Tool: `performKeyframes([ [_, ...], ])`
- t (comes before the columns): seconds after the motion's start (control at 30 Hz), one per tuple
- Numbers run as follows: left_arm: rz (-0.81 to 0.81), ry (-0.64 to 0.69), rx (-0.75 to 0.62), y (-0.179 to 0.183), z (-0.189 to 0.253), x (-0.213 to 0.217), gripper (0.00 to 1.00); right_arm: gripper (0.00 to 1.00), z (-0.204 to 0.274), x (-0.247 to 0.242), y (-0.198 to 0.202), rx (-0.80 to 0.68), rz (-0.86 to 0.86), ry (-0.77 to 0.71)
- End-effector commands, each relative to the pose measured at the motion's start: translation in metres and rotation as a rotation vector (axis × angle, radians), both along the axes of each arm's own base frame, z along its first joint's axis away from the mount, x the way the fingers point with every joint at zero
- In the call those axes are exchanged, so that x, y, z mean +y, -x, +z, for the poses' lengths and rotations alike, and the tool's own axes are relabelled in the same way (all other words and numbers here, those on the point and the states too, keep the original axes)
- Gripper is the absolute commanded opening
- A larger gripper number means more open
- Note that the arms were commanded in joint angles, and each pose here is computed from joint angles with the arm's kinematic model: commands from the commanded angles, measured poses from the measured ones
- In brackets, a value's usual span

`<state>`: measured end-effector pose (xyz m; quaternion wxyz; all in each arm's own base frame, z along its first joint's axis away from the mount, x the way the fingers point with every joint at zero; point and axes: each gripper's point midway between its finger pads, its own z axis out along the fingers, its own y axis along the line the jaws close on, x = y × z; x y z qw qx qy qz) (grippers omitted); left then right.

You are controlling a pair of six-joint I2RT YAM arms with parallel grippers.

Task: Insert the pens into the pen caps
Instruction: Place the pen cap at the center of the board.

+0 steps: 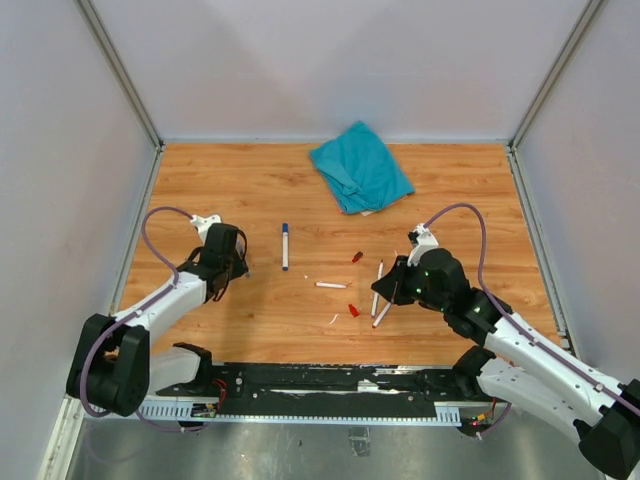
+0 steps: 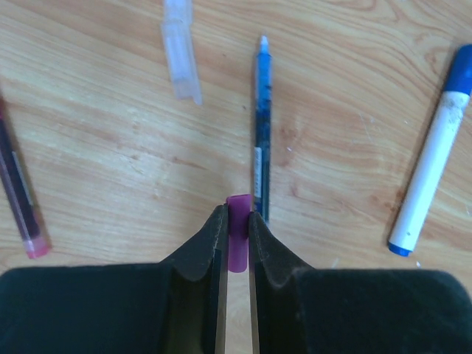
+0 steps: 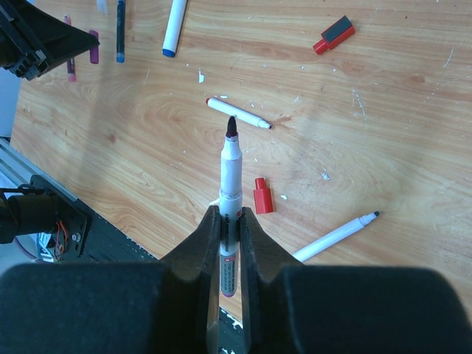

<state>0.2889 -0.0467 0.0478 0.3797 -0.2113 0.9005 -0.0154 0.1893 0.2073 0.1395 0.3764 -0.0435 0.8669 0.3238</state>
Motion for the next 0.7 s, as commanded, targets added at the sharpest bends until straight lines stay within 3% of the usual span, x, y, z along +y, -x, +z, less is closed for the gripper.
performKeyframes([
  [0.0,-0.044,0.045,-0.045,0.002,0.009,-0.025,0.12,0.01,0.018,0.002,-0.003,-0.042,0.011,0.000],
  [0.37,-0.286,0.126,-0.102,0.021,0.036,-0.113,0.13,0.00,0.019,-0.001,-0.003,-0.045,0.001,0.013],
  [0.67,-0.492,0.127,-0.034,0.070,0.017,-0.182,0.13,0.01,0.018,-0.006,-0.003,-0.048,-0.016,0.018],
])
